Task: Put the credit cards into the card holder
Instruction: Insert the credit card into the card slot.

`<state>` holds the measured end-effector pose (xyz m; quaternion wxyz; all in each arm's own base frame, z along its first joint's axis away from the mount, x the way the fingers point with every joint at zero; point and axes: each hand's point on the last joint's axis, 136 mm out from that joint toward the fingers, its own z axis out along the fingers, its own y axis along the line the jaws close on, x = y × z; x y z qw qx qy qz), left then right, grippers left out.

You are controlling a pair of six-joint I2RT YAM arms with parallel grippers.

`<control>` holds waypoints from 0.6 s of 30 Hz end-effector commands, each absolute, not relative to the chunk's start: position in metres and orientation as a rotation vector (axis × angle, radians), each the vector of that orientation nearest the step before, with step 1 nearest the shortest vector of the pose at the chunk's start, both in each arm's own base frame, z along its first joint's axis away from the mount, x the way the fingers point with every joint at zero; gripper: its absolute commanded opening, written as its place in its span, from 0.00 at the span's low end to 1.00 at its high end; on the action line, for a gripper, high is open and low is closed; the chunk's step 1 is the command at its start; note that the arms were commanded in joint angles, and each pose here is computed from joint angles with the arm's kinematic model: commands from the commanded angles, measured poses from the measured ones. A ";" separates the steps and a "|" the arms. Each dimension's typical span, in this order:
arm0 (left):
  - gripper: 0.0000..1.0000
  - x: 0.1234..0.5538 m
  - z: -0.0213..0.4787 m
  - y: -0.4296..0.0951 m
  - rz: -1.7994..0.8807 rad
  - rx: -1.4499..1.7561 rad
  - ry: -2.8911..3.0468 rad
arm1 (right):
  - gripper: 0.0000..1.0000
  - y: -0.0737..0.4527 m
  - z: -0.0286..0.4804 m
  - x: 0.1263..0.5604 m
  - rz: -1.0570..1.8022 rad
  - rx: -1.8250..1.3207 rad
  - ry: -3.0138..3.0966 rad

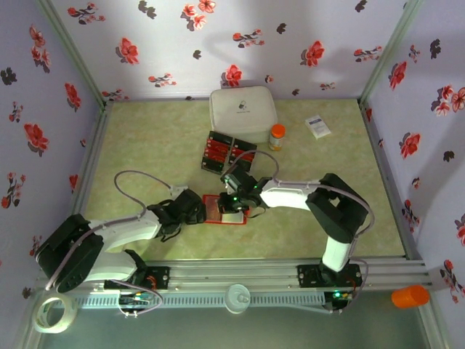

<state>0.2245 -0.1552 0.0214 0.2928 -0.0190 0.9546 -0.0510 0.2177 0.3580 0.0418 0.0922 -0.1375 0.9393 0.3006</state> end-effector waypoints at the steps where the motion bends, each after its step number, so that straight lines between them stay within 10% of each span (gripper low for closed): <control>1: 1.00 0.218 0.006 -0.150 -0.116 -0.060 2.584 | 0.06 0.351 0.051 0.222 0.837 -0.431 2.768; 18: 1.00 0.215 0.001 -0.146 -0.114 -0.073 2.589 | 0.04 0.352 0.024 0.229 0.795 -0.418 2.821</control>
